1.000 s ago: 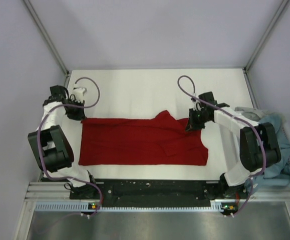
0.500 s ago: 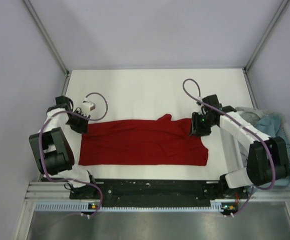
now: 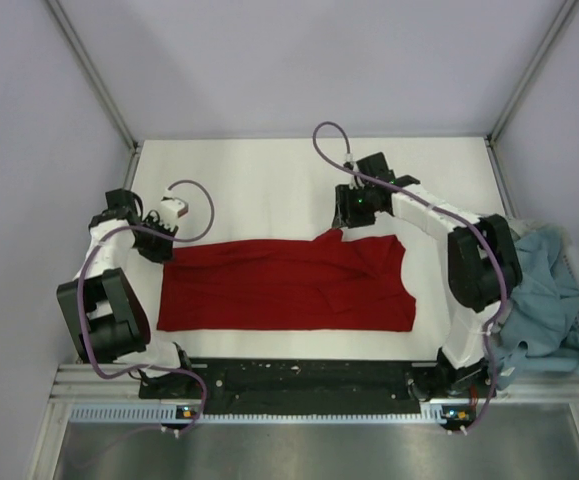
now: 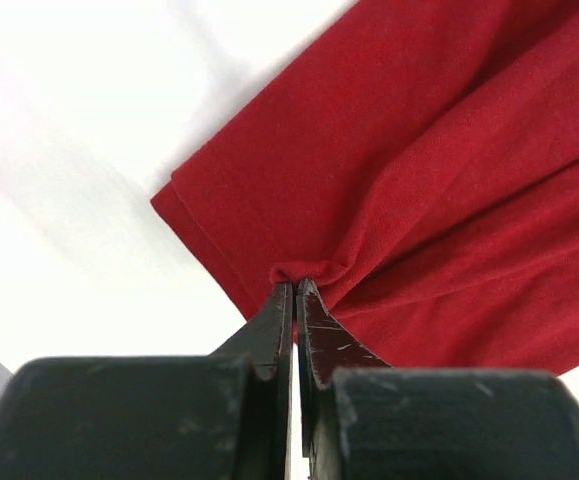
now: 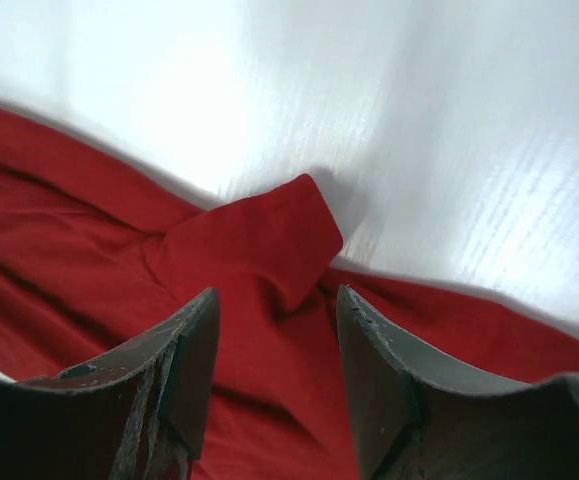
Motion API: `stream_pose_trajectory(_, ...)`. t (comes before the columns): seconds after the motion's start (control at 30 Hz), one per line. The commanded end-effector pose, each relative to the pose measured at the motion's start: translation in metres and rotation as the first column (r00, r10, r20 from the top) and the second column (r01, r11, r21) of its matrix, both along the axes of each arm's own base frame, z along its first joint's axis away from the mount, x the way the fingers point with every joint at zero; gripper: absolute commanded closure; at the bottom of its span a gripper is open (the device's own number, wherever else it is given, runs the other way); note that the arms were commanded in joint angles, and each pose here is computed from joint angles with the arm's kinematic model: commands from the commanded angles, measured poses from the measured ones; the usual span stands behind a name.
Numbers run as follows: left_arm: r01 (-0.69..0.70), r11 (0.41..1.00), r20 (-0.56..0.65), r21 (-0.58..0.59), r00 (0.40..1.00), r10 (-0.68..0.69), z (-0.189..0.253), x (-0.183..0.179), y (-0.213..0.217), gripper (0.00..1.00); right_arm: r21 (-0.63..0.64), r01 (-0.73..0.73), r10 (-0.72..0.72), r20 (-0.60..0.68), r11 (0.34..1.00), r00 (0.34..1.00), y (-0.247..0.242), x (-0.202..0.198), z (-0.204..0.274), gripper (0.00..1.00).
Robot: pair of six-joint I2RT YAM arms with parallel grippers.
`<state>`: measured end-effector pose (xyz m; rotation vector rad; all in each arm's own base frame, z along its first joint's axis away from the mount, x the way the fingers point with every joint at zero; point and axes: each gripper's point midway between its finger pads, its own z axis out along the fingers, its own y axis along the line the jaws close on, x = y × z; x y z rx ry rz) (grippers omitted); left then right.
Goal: Fold and stack the t-shirts
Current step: Fold the other side of the tshirt into a rectangle
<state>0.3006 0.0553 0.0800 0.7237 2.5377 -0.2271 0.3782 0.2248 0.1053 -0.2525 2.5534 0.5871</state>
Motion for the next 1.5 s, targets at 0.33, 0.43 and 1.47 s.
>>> stream_pose_trajectory(0.33, -0.007, 1.0, 0.065, -0.006, 0.998, 0.008, 0.017, 0.013, 0.001, 1.0, 0.086, -0.081, 0.087, -0.072, 0.993, 0.994, 0.03, 0.0, -0.028, 1.0)
stream_pose_trajectory(0.43, -0.005, 1.0, 0.082, -0.016, 0.997, 0.007, 0.022, 0.016, -0.001, 1.0, 0.094, -0.078, 0.084, -0.063, 0.993, 0.994, 0.03, -0.002, -0.021, 1.0)
stream_pose_trajectory(1.47, 0.066, 0.989, -0.021, 0.135, 0.998, -0.064, -0.008, -0.01, 0.026, 1.0, -0.008, -0.316, 0.316, 0.06, 0.949, 0.947, 0.008, -0.129, 0.004, 1.0)
